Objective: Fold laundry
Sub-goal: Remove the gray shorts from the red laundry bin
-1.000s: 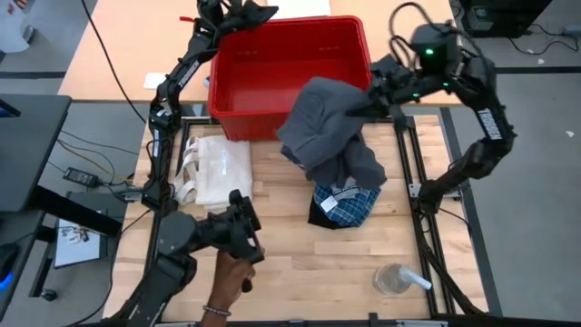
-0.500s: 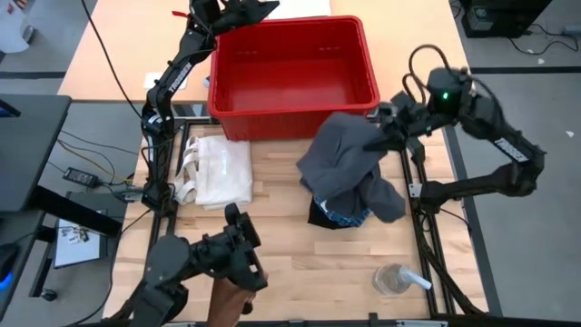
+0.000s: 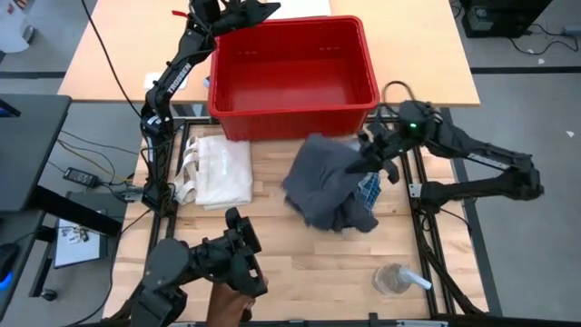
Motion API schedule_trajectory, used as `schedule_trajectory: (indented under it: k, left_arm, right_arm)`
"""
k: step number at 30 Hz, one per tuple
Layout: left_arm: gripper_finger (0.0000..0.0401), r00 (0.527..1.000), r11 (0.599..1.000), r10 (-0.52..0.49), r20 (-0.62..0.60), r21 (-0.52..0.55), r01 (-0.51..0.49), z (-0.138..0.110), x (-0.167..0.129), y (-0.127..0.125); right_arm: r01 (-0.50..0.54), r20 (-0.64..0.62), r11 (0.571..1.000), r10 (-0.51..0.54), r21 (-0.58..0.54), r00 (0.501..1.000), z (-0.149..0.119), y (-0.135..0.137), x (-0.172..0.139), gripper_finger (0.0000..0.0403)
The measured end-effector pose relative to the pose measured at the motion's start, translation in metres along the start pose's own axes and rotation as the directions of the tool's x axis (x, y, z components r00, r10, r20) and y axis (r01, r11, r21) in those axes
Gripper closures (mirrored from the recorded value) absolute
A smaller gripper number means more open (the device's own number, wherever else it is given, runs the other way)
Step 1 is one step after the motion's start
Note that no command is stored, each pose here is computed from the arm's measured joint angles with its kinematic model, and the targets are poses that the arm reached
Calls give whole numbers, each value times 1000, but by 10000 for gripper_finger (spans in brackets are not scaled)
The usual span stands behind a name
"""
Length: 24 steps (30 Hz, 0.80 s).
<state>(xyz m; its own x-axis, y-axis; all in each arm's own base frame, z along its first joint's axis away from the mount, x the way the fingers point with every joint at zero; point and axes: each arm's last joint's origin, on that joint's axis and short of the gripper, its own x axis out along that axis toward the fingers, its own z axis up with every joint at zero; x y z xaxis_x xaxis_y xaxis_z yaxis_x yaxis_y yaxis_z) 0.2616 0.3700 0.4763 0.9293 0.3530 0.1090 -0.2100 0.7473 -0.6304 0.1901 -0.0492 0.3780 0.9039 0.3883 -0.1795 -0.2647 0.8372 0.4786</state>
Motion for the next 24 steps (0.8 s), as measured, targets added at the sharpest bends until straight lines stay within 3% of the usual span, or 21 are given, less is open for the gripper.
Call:
schedule_trajectory:
  k: [7, 11, 15, 20, 24]
  left_arm:
    - [155, 999, 1000, 22, -37, 12, -22, -4, 0, 3]
    - [155, 996, 999, 49, -71, 16, -48, -8, 0, 7]
    - [155, 992, 1000, 9, -126, 7, -8, -11, 0, 6]
    - [155, 977, 998, -49, -209, 38, 58, -24, 8, -3]
    - [154, 959, 985, -112, -261, 101, 143, -39, 20, -19]
  right_arm:
    - [129, 79, 978, -143, 163, 987, -64, -27, -33, 359]
    - [178, 81, 935, -212, 306, 974, -106, -42, -43, 359]
    - [251, 119, 897, -312, 364, 943, -130, -41, -57, 340]
    - [409, 77, 808, -482, 424, 873, -150, -37, -71, 333]
    - [546, -23, 683, -614, 486, 789, -164, -40, -78, 330]
